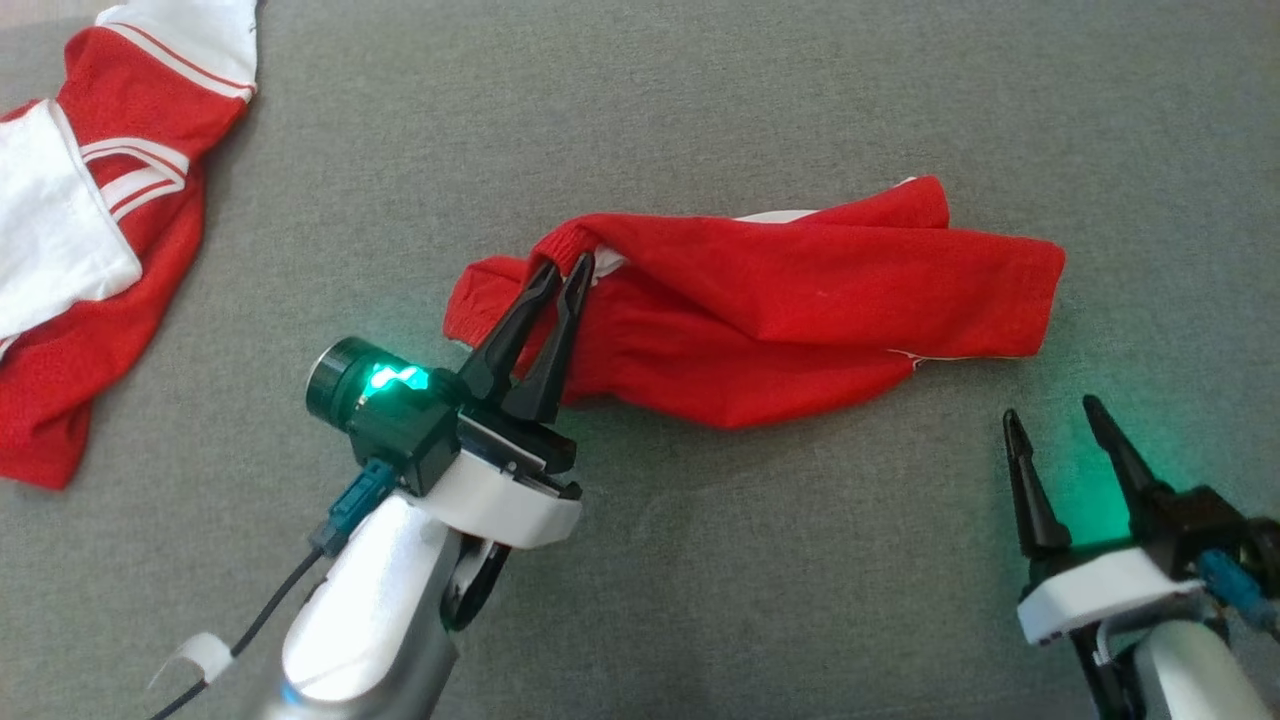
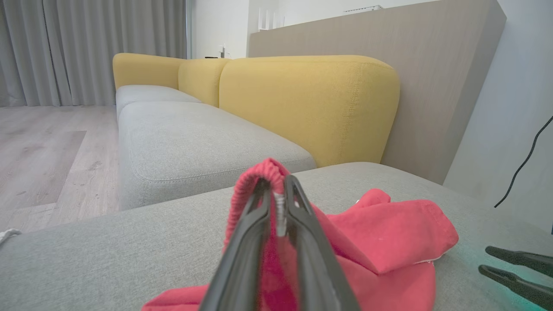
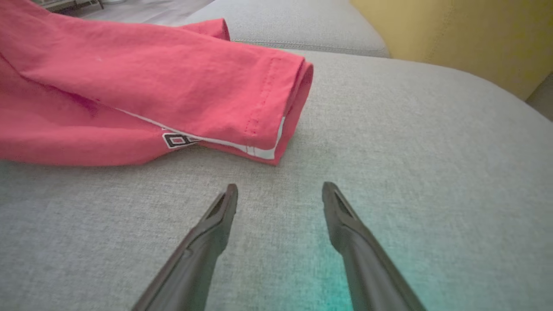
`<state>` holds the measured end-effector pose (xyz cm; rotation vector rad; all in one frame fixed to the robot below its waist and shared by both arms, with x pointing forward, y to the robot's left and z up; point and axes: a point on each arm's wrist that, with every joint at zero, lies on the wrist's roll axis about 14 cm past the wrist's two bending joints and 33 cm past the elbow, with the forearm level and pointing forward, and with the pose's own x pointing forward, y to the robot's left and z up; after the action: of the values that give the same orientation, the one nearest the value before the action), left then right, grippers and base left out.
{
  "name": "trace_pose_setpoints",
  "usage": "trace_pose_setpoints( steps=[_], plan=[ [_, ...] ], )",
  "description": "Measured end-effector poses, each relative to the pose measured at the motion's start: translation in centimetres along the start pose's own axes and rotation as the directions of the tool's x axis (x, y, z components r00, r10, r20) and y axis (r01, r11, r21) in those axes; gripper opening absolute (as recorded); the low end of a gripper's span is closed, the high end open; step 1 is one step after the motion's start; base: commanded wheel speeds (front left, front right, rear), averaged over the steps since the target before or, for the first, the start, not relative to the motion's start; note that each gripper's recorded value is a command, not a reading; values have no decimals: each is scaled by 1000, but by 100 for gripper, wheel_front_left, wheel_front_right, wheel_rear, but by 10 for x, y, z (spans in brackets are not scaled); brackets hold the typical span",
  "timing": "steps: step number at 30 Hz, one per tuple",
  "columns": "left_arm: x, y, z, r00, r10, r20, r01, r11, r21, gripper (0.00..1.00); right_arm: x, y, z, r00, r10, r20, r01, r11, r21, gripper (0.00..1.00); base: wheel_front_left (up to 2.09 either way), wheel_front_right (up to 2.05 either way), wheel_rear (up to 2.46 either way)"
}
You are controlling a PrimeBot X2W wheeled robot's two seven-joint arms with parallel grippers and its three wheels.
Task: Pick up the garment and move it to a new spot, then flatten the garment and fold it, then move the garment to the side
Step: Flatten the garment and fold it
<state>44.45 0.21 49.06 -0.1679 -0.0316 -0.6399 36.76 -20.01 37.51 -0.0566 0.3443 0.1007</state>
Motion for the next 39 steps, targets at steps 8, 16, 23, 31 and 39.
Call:
trace_pose_setpoints(
  steps=[8,16,23,31,39],
  plan=[
    [-4,2,2,1000,10,1,-10,1000,9,24,27,14,9,997,80,1,-79,990,-117,100,0,0,0],
    [-9,3,3,1000,17,-4,-16,1000,15,25,37,20,1,994,101,-34,-105,985,-139,91,0,0,0],
    [-10,6,1,1000,23,-9,-23,1000,14,25,42,20,1,994,105,-36,-110,983,-149,35,0,0,0],
    [-10,6,-1,1000,23,-12,-23,1000,20,20,46,20,6,994,105,-23,-107,983,-152,0,0,0,0],
    [-20,7,30,999,13,45,-17,995,102,13,16,-1,57,987,39,158,-24,995,-98,0,0,0,0]
  ],
)
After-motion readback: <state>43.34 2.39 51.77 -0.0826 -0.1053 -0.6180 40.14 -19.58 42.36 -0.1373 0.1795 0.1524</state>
